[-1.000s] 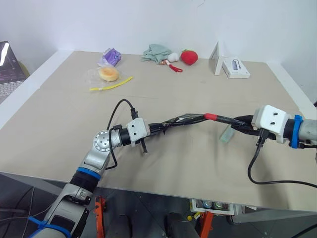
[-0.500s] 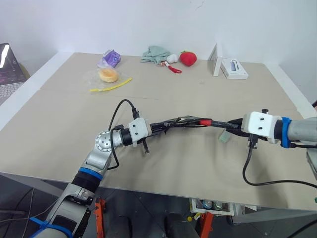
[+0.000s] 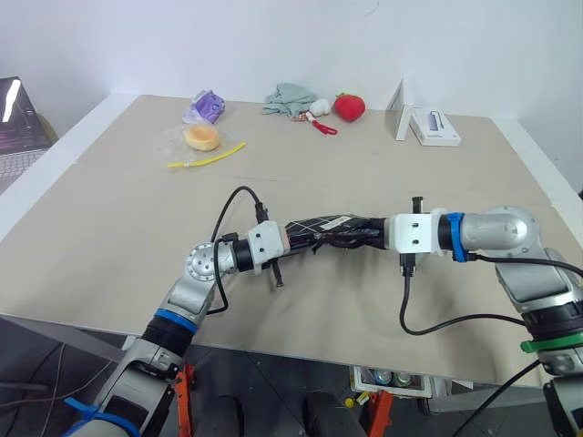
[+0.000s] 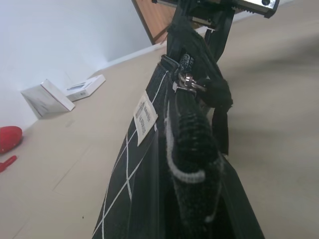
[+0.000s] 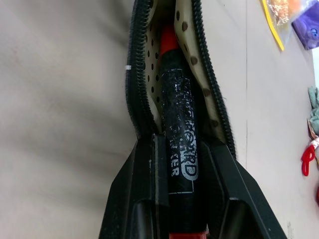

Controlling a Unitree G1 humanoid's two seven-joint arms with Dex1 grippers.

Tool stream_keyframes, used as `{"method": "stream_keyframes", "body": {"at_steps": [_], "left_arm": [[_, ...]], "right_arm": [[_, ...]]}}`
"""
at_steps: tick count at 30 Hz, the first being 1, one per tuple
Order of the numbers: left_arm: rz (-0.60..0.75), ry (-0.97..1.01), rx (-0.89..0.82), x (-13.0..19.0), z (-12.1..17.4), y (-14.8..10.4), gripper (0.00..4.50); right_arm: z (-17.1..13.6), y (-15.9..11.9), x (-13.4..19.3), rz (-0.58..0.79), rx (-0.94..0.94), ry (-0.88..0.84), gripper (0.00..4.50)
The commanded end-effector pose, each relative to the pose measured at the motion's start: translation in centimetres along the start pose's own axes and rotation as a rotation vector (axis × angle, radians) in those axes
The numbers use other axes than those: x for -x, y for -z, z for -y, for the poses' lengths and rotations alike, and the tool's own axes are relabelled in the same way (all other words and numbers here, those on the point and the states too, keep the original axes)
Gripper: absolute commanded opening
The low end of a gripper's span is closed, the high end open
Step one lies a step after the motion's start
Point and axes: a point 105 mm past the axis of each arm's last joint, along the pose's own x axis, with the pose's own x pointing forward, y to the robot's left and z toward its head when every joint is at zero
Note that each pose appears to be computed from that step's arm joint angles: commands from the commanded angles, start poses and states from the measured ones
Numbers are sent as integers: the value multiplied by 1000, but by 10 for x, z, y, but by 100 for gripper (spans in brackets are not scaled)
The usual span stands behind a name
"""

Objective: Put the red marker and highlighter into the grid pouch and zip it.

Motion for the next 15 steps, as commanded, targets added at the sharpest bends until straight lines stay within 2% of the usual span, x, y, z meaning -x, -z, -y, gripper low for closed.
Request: {"method": "stream_keyframes", "body": {"at_steps": [1,8,15], "left_arm": [[62,14,-45,-10,0,-19,0],[51,-8,-9,-3,-4,-15,0],[32,-5,-17,1,-6,-12,0]], "right_arm": [[4,-19,-3,45,81,0,56],[9,-24,5,57,106,40,56],[2,-14,22,-43,103,-35,56]]}}
